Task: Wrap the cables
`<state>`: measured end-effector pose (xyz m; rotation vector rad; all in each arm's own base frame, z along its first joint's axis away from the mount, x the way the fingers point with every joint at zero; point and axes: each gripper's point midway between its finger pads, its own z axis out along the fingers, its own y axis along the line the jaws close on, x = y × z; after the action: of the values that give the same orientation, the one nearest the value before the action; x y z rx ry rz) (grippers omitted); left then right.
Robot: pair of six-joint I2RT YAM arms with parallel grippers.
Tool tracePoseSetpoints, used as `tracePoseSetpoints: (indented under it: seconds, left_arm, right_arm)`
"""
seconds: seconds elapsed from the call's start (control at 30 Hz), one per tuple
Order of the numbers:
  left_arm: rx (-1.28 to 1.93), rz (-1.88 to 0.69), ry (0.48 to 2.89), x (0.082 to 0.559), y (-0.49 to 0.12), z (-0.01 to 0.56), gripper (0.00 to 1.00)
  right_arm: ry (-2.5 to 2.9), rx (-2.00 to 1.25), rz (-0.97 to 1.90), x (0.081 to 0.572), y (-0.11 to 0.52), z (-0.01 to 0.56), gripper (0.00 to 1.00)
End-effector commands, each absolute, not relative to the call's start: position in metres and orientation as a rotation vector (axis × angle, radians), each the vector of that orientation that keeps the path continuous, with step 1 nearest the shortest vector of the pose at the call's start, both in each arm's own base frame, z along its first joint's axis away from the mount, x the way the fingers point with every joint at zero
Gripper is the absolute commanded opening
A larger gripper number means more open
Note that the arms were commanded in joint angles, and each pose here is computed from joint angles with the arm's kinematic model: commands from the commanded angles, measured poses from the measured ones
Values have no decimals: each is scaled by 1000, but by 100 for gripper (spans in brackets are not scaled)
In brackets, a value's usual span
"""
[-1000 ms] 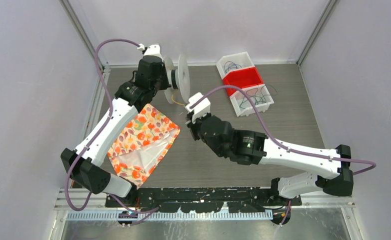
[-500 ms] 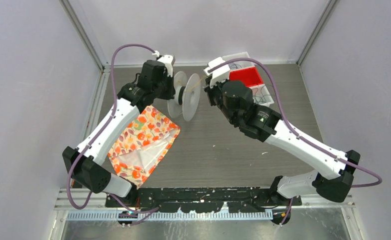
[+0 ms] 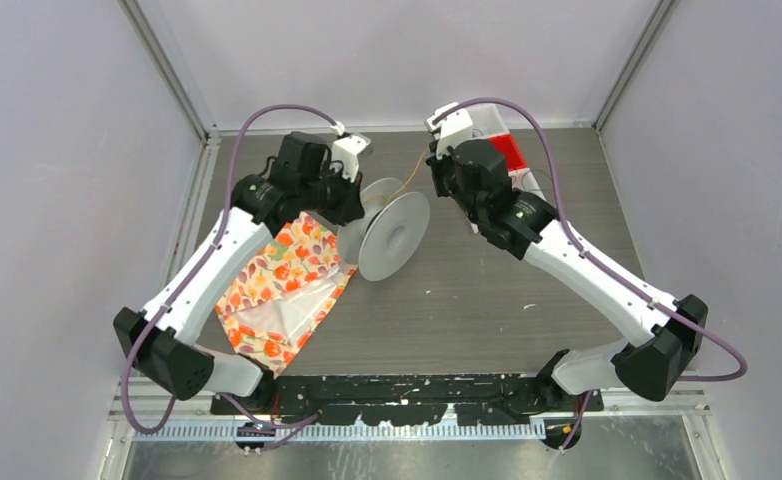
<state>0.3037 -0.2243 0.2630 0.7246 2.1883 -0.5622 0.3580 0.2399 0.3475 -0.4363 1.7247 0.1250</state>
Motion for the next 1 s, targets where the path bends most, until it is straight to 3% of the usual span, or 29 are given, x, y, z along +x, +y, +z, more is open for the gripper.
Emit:
tracePoseSetpoints:
  seconds: [0.0, 0.07, 0.2, 0.37, 0.67, 0.97]
  left_arm:
    - [826, -617, 1941, 284, -226, 333, 0]
    - [840, -619, 1900, 279, -224, 347, 0]
    - [873, -659, 1847, 266, -225, 371, 0]
    - [815, -630, 1802, 265, -218, 401, 0]
    - [619, -616, 1801, 271, -201, 445, 0]
    - [467, -621, 1740, 271, -190, 491, 0]
  right_arm:
    - [1786, -410, 222, 359, 239, 323, 0]
    - [1827, -405, 257, 358, 242, 306, 1]
    - [1914, -401, 283, 358, 247, 268, 11]
    - [1976, -342, 319, 353, 244, 235, 39]
    - [1942, -271, 567, 330, 241, 229, 64]
    - [1879, -159, 761, 303, 241, 217, 70]
